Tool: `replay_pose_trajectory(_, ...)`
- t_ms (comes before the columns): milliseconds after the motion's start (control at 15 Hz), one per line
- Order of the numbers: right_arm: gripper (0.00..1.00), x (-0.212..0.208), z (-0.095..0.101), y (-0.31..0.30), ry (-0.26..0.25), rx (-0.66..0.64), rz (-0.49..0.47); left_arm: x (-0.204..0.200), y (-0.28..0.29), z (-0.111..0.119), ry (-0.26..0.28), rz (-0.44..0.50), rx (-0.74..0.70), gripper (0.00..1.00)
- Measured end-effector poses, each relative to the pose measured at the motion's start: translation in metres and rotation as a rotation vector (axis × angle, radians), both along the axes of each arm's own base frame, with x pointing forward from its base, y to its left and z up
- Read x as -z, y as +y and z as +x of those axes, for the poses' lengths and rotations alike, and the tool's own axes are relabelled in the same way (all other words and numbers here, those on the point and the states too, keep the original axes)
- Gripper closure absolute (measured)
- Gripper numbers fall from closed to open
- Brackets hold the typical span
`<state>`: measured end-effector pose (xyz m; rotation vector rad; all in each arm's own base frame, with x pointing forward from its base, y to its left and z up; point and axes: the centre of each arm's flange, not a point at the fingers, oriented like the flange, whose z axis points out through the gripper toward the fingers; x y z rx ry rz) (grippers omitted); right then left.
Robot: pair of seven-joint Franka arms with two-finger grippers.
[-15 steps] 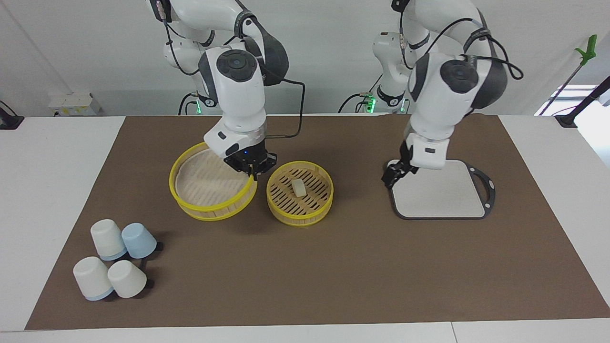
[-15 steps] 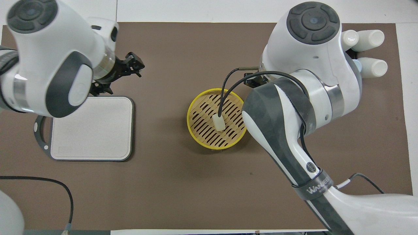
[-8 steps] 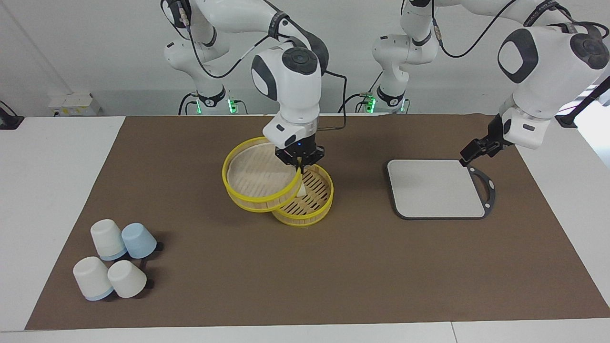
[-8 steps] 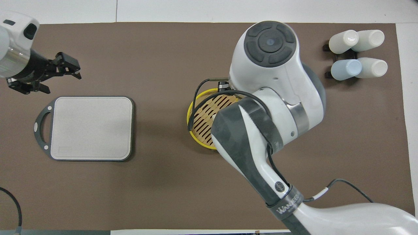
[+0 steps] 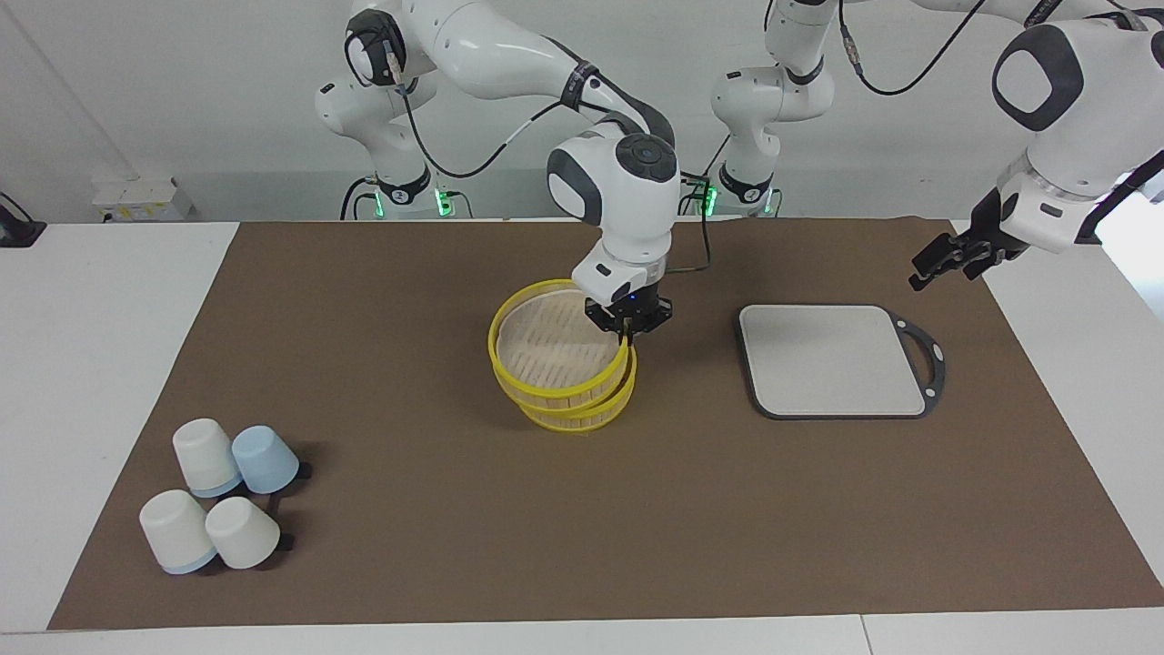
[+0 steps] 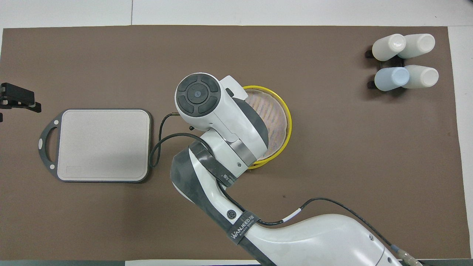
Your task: Place bun in steamer
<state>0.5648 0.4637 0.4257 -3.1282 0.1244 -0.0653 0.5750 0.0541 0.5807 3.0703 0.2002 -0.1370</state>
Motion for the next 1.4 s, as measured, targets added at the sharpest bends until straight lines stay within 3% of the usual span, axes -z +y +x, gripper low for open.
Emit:
replay_pose_trajectory(200,0.91,0.004,-0.006,0.011,-0.008,-0.017,0.008,0.003,0.001,-0.014,0.013,-0.007,0.019,0.00)
replay_pose_trajectory(733,0.91,0.025,0.000,0.013,-0.018,-0.014,0.010,0.009,-0.029,-0.018,0.031,0.008,0.081,0.00)
replay_pose_trajectory(1133,0.91,0.027,-0.003,0.014,-0.004,-0.017,-0.002,0.002,-0.030,-0.027,0.016,0.011,0.080,0.00)
replay_pose_trajectory(1400,0.91,0.032,-0.007,0.015,0.010,-0.021,-0.012,-0.002,-0.034,-0.022,-0.039,0.016,0.085,0.00)
